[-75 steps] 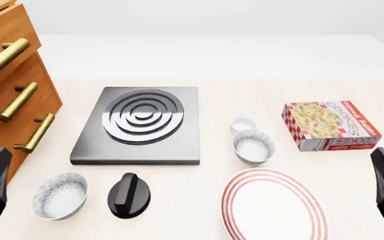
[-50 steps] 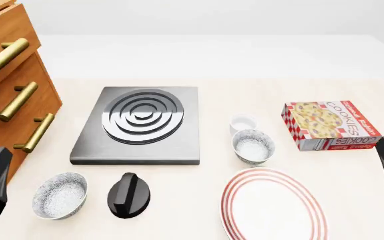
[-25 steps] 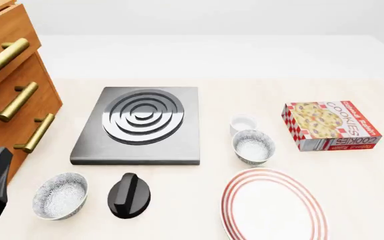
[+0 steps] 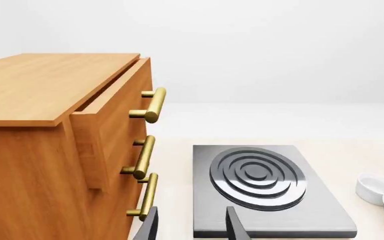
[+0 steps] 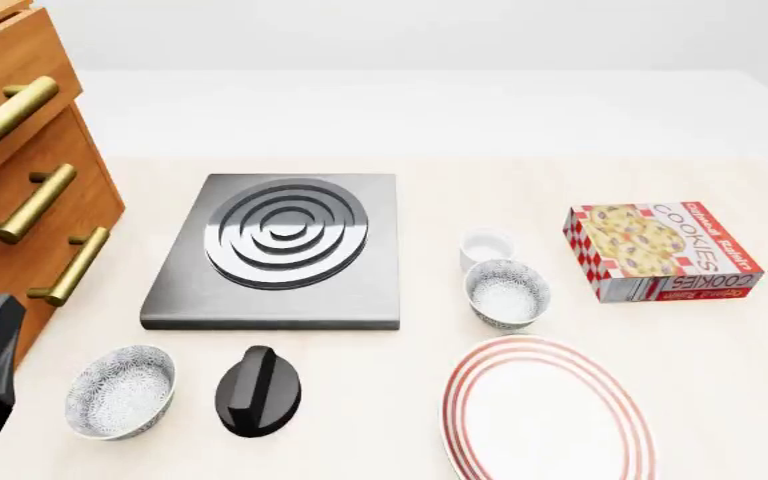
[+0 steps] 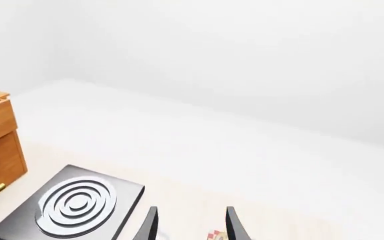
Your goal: Pick the akita bowl between the plate and the ramekin and place it on the plate.
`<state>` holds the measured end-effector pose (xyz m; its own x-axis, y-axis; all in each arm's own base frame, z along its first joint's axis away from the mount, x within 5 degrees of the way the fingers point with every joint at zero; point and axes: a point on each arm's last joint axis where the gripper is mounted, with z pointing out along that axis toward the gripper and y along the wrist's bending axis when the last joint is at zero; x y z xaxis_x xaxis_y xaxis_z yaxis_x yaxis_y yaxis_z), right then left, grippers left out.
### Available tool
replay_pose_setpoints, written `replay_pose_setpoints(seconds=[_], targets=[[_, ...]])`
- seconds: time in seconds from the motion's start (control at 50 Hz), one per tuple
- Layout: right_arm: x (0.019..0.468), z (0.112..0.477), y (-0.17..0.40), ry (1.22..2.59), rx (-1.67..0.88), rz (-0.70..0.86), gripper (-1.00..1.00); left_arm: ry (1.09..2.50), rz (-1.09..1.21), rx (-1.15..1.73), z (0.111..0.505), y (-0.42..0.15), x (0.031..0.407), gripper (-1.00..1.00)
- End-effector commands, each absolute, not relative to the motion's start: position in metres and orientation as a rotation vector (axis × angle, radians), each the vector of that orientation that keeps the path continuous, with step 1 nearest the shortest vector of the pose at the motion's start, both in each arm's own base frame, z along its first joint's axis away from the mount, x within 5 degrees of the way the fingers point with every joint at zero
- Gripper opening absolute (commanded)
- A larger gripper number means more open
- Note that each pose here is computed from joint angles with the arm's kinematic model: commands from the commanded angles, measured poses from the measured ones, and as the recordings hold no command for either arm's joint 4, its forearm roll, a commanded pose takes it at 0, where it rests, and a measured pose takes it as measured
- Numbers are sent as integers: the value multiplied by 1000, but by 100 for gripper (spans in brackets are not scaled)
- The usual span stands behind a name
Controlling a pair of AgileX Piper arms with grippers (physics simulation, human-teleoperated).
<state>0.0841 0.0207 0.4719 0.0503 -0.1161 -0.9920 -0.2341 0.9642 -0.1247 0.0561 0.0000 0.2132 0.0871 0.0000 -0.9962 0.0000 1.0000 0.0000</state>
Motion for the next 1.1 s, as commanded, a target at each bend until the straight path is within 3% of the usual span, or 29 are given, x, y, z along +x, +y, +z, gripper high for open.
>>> replay_pose_setpoints(seconds=[0.02, 0.14, 0.16, 0.18, 0.38, 0.66, 0.86, 1.1], targets=[[100, 496, 25, 1567, -292, 87, 100, 1484, 0, 0, 213, 0, 56, 100], [100, 496, 25, 1567, -292, 87, 100, 1484, 0, 0, 213, 0, 56, 100], [114, 499, 28, 1603, -297, 82, 100, 1484, 0, 0, 213, 0, 56, 100], [172, 499, 43, 1750, -291, 112, 100, 1484, 0, 0, 213, 0, 56, 100], [212, 484, 59, 1888, -278, 169, 100, 1484, 0, 0, 213, 0, 56, 100], [245, 479, 57, 2016, -240, 138, 100, 1484, 0, 0, 213, 0, 56, 100], [282, 435, 66, 2193, -218, 148, 100, 1484, 0, 0, 213, 0, 56, 100], [288, 401, 77, 2331, -163, 193, 100, 1484, 0, 0, 213, 0, 56, 100]])
